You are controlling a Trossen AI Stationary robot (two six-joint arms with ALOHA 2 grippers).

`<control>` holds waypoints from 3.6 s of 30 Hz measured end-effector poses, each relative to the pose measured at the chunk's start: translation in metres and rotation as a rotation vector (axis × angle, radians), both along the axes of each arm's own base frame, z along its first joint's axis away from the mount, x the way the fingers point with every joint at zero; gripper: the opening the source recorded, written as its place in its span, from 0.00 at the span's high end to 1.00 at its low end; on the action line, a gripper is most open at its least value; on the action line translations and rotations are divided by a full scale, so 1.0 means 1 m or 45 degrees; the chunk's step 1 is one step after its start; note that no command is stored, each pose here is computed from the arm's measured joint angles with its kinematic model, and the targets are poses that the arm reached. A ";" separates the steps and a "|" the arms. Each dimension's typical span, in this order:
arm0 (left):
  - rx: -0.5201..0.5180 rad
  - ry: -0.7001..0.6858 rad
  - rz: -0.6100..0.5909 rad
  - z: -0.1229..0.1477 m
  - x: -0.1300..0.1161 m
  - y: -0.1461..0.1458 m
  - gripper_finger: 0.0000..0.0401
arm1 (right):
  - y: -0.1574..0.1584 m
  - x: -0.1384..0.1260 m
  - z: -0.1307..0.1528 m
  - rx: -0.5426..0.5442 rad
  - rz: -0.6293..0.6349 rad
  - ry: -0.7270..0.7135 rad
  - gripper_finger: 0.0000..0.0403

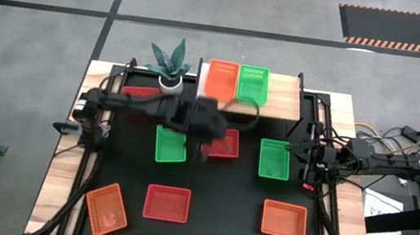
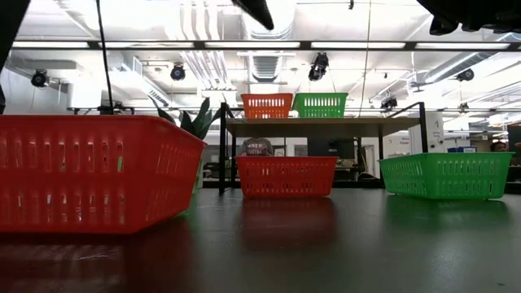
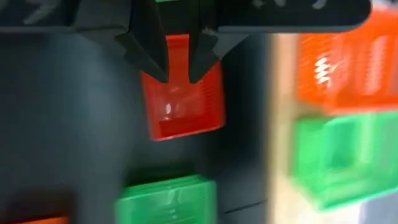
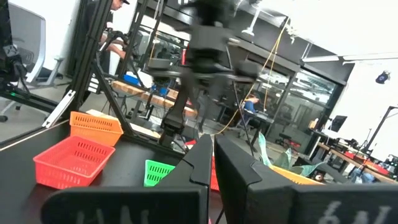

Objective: Stack baskets on shelf by color
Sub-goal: Put the top right red bin on the shelf

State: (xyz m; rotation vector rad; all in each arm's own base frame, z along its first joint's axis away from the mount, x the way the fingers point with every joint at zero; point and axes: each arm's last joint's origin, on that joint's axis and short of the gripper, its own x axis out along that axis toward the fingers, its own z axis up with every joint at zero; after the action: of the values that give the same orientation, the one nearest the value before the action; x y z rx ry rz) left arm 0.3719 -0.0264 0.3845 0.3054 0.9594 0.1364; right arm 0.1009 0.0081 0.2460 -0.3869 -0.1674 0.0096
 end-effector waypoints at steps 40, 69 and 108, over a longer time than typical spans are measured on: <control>0.111 -0.816 -0.442 -0.058 -0.088 -0.064 0.89 | 0.088 0.090 0.017 0.917 0.264 1.164 0.97; 0.151 -0.748 -0.400 -0.067 -0.106 -0.057 0.89 | 0.103 0.150 0.015 -0.009 -0.233 1.593 0.86; 0.256 -0.768 -0.192 -0.084 -0.160 -0.034 0.89 | -0.007 0.234 -0.064 -1.161 0.147 1.768 0.58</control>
State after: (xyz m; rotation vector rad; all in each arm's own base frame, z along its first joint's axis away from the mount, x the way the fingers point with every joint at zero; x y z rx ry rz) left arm 0.2118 -0.0603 0.3009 0.4866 0.3231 0.1742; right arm 0.3354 0.0014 0.1822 -1.1861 1.2348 0.4703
